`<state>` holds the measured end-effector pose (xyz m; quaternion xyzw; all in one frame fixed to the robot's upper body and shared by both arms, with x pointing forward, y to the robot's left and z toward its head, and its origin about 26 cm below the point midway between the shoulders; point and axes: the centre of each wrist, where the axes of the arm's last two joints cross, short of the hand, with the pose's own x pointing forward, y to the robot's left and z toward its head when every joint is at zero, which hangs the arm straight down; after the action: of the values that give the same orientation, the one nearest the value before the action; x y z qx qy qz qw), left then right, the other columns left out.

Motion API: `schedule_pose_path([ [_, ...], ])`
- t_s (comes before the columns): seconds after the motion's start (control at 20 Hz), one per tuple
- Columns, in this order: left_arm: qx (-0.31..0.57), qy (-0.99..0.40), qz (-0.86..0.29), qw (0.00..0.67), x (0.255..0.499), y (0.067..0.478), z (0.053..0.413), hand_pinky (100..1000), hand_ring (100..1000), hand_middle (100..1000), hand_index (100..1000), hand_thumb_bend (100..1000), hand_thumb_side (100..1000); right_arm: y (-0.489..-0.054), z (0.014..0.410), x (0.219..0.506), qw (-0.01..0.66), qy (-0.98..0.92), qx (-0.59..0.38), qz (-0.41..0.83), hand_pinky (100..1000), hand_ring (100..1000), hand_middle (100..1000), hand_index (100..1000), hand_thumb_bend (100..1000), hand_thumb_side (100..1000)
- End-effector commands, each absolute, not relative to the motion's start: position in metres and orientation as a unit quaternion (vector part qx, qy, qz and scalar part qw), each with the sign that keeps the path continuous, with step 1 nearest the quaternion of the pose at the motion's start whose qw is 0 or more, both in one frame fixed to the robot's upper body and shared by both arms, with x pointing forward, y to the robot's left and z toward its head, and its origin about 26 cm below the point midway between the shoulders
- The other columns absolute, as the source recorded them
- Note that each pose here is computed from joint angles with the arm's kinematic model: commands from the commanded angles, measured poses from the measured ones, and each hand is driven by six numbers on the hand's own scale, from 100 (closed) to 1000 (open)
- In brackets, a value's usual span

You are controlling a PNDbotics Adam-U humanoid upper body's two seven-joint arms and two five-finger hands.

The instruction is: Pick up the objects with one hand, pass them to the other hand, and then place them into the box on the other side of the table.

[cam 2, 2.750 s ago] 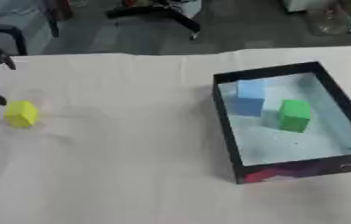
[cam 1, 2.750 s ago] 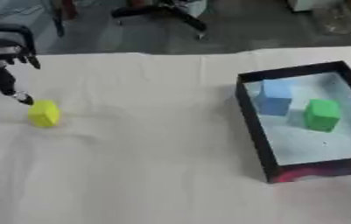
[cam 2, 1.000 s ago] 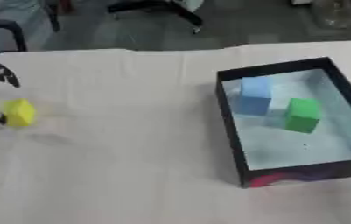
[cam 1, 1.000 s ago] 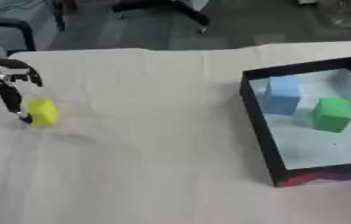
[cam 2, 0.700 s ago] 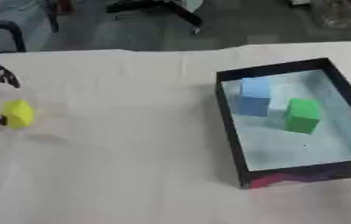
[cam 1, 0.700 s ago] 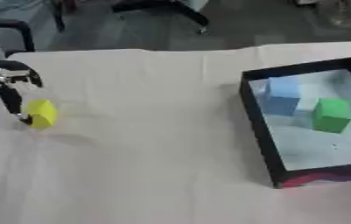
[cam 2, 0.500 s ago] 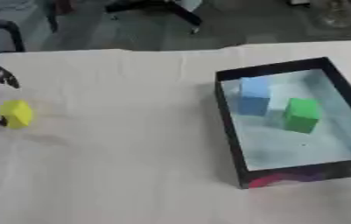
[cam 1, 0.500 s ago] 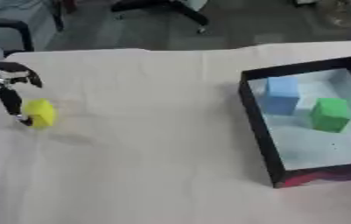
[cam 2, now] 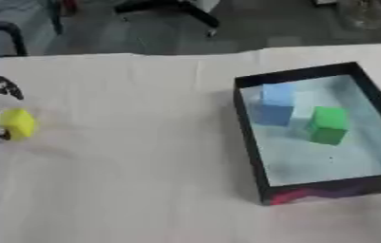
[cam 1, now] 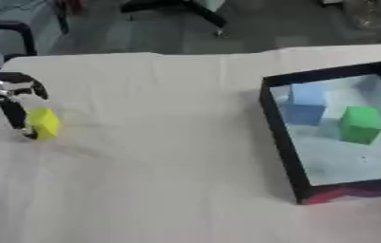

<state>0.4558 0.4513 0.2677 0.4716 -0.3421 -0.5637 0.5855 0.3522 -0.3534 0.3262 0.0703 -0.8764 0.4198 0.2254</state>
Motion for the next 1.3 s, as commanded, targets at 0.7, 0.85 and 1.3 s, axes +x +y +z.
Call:
schedule_pose_path([
  [0.7,0.494,-0.333,-0.548,0.587,0.4484,0.4654,0.2741,845,885,780,727,620,100,-0.3571,0.3377,0.3447,0.21,-0.879,0.053,0.425,1000,1000,934,1000,100,100],
  [0.85,0.498,-0.337,-0.545,0.584,0.449,0.4646,0.2722,816,834,715,630,499,100,-0.3579,0.3376,0.3444,0.21,-0.879,0.051,0.424,1000,1000,934,1000,100,100],
  [1.3,0.508,-0.361,-0.533,0.571,0.4505,0.46,0.279,787,770,642,539,353,100,-0.3583,0.337,0.3462,0.213,-0.88,0.053,0.421,1000,1000,932,1000,100,100],
])
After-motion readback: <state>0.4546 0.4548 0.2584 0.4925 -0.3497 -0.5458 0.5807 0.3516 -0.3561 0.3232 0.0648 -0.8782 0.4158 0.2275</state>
